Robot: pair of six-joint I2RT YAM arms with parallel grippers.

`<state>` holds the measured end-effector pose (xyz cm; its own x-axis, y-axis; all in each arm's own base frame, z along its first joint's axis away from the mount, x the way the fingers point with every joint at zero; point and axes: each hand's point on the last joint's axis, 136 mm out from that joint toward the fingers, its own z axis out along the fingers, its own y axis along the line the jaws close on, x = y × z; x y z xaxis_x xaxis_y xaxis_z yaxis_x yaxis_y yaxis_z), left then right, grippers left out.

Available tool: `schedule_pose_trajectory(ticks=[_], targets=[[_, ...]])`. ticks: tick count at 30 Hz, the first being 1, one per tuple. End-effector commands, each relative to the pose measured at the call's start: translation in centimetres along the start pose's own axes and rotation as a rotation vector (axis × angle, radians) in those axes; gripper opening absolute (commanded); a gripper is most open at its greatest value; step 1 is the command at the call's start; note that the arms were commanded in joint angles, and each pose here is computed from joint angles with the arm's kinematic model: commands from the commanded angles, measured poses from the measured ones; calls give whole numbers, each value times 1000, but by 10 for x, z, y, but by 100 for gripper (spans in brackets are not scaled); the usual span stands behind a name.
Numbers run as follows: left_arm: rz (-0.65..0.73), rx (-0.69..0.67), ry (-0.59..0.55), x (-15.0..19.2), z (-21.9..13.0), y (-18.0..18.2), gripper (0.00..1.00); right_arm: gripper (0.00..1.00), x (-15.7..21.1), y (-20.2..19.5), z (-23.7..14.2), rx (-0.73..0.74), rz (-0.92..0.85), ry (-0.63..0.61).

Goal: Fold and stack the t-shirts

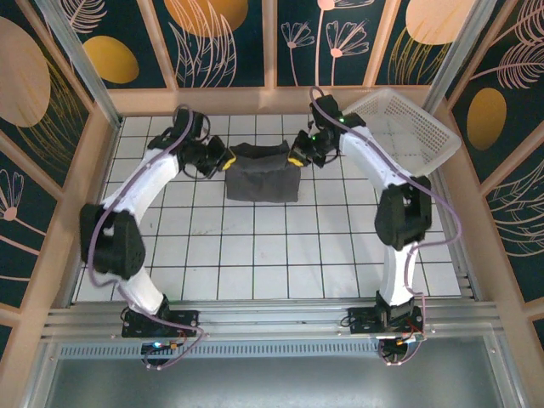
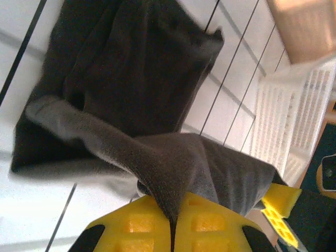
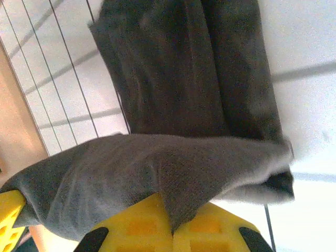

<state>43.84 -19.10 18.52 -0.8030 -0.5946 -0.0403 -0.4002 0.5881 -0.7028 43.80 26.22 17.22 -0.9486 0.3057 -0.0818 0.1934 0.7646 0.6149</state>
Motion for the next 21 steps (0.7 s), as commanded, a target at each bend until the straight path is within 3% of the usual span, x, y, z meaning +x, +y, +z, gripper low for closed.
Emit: schedule_pose_trajectory(ticks=[1, 3, 4, 5, 7, 8, 10, 14, 17, 21], targets=[[10, 39, -99, -57, 25, -16, 0, 0, -54, 4, 20, -29, 26, -86], [3, 18, -119, -82, 46, -10, 0, 0, -78, 4, 39, -52, 14, -97], [1, 1, -125, -93, 58, -4, 0, 8, -90, 6, 48, -77, -7, -98], [-2, -8, -130, -100, 66, 0, 7, 19, -96, 9, 57, -105, -36, -86], [4, 1, -124, -110, 84, 3, 39, 37, -109, 10, 64, -122, -73, -78], [2, 2, -118, -113, 88, 4, 50, 42, -113, 8, 62, -116, -87, -85], [10, 9, -140, -115, 81, -5, 62, 52, -115, 6, 51, -102, -115, -105], [-17, 28, -153, -94, 52, -13, 69, 58, -103, 2, 20, -89, -142, -164], [-72, 76, -96, -43, 37, -17, 69, 58, -82, -2, -6, -88, -140, -215], [-268, 89, 8, 38, 40, 7, 68, 58, -39, -6, -36, -148, -131, -277]])
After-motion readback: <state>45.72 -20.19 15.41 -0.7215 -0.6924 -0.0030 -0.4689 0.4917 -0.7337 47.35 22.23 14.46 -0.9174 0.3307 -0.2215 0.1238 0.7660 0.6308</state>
